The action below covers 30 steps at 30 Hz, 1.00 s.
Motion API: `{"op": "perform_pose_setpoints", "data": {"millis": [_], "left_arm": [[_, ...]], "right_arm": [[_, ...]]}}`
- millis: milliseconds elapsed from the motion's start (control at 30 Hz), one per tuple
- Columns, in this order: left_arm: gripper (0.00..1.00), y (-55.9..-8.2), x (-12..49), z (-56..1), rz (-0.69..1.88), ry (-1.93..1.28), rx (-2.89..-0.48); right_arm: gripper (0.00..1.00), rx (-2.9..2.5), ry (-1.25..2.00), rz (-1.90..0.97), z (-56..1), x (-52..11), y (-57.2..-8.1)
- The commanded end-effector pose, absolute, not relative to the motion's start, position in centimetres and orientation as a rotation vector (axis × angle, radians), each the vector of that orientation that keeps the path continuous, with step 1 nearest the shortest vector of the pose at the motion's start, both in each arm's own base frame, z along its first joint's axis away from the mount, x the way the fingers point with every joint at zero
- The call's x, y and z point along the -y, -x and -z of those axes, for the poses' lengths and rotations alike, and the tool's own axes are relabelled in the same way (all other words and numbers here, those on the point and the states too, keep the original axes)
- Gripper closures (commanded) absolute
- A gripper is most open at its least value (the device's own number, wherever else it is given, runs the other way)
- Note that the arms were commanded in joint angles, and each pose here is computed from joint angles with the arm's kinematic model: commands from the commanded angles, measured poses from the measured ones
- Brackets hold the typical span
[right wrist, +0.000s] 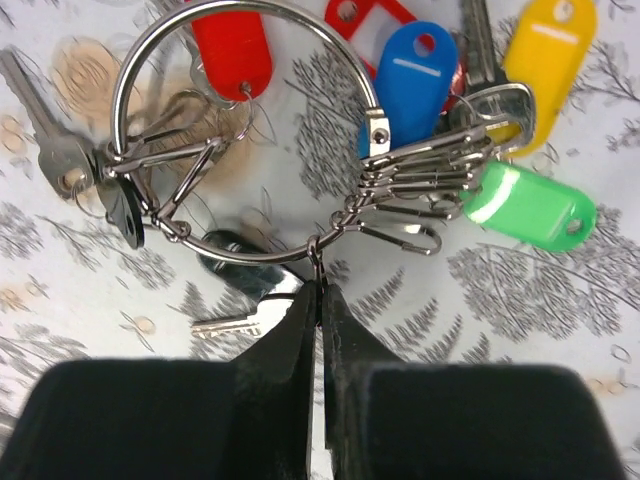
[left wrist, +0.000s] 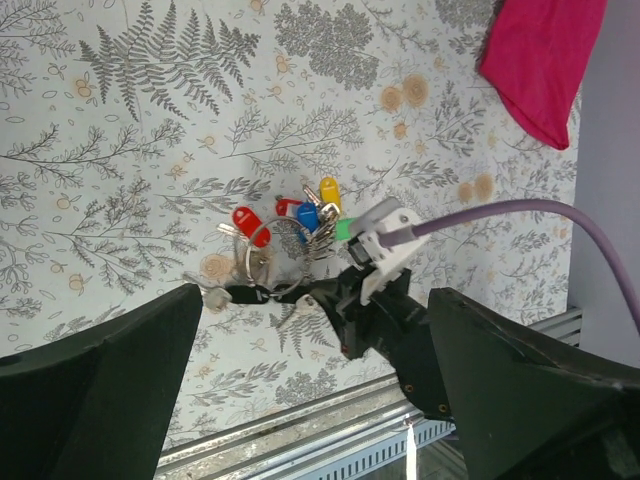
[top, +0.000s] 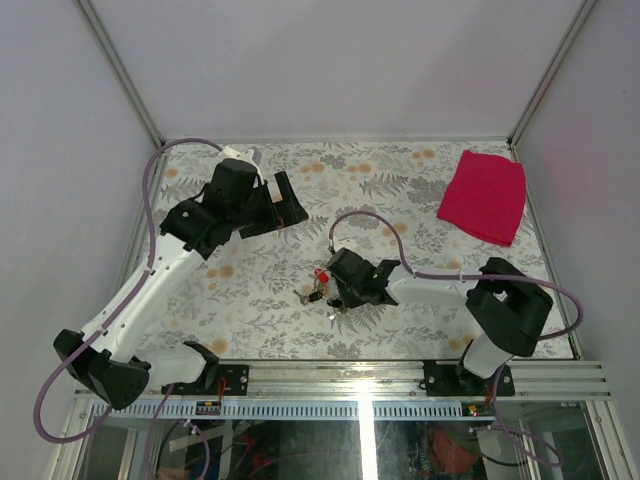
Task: Put the keys on the keyring
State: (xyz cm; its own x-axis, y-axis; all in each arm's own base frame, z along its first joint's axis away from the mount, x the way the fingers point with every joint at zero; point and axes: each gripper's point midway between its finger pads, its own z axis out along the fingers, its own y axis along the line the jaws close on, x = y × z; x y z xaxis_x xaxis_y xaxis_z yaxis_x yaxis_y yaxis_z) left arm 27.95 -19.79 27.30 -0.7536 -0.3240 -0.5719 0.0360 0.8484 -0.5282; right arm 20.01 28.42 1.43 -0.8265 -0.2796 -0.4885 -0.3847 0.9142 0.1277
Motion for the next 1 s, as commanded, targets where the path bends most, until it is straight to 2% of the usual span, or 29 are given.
{"op": "perform_pose_setpoints", "data": {"millis": [0, 100, 300, 433, 567, 733, 833, 967], "left_arm": [[0.0, -28.5, 19.4, -27.2, 0.655, 0.162, -2.301], [0.0, -28.5, 19.1, -26.6, 0.627, 0.131, -2.303], [0.0, -28.9, 18.0, -25.2, 0.52, 0.069, -2.322], [0.0, -29.0, 17.4, -23.7, 0.451, 0.044, -2.357], [0.0, -28.7, 17.4, -22.3, 0.442, 0.008, -2.386], [0.0, -28.5, 17.5, -21.5, 0.45, -0.019, -2.378], [0.0, -28.5, 17.4, -21.3, 0.449, -0.019, -2.375], [0.0, -28.5, 17.2, -21.2, 0.441, -0.011, -2.374]], "right_arm": [[1.0, -2.56, 0.621, -0.186, -2.3, -25.1, -19.2], [1.0, -2.552, 0.667, -0.099, -2.7, -23.0, -18.8], [0.83, -2.557, 0.675, 0.034, -3.8, -19.7, -18.1], [0.69, -2.492, 0.579, 0.063, -6.3, -18.8, -19.1], [0.6, -2.442, 0.522, 0.001, -8.5, -19.7, -19.8], [0.57, -2.441, 0.473, -0.222, -10.1, -23.6, -20.0], [0.54, -2.442, 0.345, -0.37, -10.6, -26.4, -20.4], [0.48, -2.477, 0.148, -0.408, -9.4, -27.9, -21.8]]}}
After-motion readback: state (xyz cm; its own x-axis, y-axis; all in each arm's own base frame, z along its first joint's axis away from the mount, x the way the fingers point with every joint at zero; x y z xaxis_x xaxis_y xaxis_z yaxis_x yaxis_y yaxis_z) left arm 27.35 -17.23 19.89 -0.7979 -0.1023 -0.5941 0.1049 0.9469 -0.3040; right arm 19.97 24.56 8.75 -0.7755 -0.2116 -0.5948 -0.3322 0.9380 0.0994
